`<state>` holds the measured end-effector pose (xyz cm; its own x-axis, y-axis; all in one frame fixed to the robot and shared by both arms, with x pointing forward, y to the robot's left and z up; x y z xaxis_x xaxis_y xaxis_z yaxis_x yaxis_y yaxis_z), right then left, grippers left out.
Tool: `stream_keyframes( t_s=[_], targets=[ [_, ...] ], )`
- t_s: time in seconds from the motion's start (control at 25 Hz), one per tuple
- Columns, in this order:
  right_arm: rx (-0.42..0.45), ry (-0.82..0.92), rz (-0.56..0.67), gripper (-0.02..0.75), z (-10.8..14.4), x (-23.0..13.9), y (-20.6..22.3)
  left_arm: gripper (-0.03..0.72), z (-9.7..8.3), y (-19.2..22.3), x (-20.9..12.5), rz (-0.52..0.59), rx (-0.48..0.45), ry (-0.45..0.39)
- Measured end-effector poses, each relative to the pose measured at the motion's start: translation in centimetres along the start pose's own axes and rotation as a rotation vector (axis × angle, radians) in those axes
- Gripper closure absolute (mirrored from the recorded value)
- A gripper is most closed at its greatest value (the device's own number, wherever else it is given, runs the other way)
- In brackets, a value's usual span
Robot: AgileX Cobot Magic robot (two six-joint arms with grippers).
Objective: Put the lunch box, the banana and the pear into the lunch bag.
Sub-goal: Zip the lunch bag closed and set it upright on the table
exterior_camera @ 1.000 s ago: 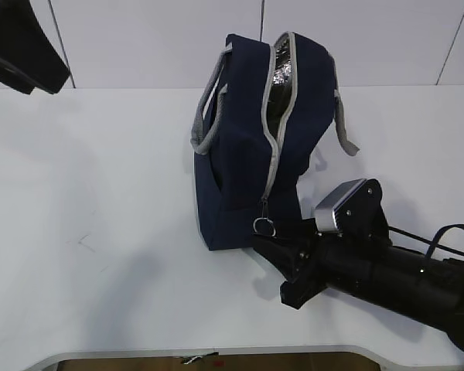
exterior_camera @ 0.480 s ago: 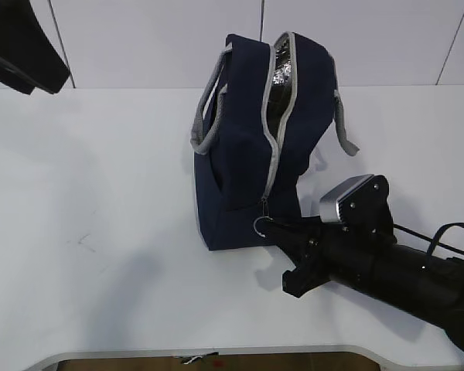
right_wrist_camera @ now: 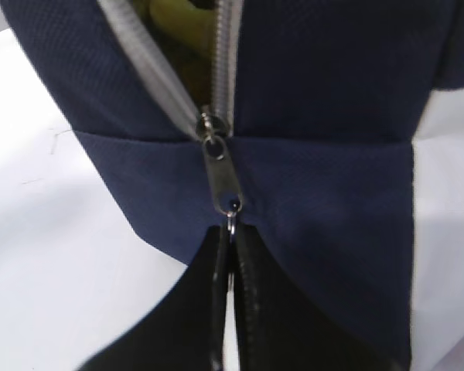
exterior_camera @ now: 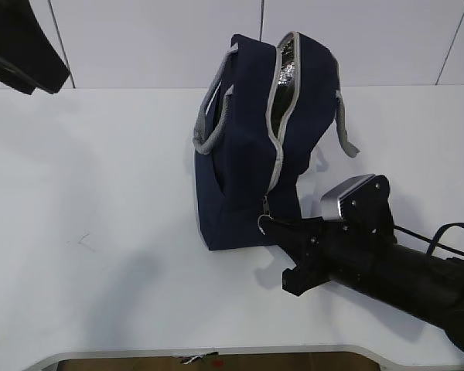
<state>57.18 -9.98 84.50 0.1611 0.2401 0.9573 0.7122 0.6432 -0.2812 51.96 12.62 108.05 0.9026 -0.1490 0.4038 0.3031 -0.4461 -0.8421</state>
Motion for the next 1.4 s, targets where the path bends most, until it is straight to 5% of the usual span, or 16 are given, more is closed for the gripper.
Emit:
stream_keyframes(
  t_s=[0.24,1.12,1.4],
  targets=[
    [0.0,0.006,0.005,0.721,0.3,0.1,-1.0,0.409,0.0,0.0,0.0,0.0,0.0,0.0],
    [-0.056,-0.167,-0.127,0.721,-0.5,10.6,-5.0,0.418,0.0,0.1,0.0,0.002,-0.001,-0.002],
    [-0.104,-0.28,-0.081,0.721,-1.9,14.5,-5.8,0.419,0.7,2.5,0.1,0.065,0.011,0.015]
  ],
)
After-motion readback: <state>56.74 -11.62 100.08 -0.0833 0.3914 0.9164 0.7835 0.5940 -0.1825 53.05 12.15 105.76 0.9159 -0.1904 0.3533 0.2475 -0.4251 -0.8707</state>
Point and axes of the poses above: a point on each arm's last joint axis where the gripper is mounted, y pointing out along that axis toward the gripper, z along the wrist's bending axis when the last joint is at zero, x = y × z, the point moved 10 cm from there along y, pointing out along that axis toward the gripper, and after that the axes turned 11 degrees about -y, right-handed, at the moved point
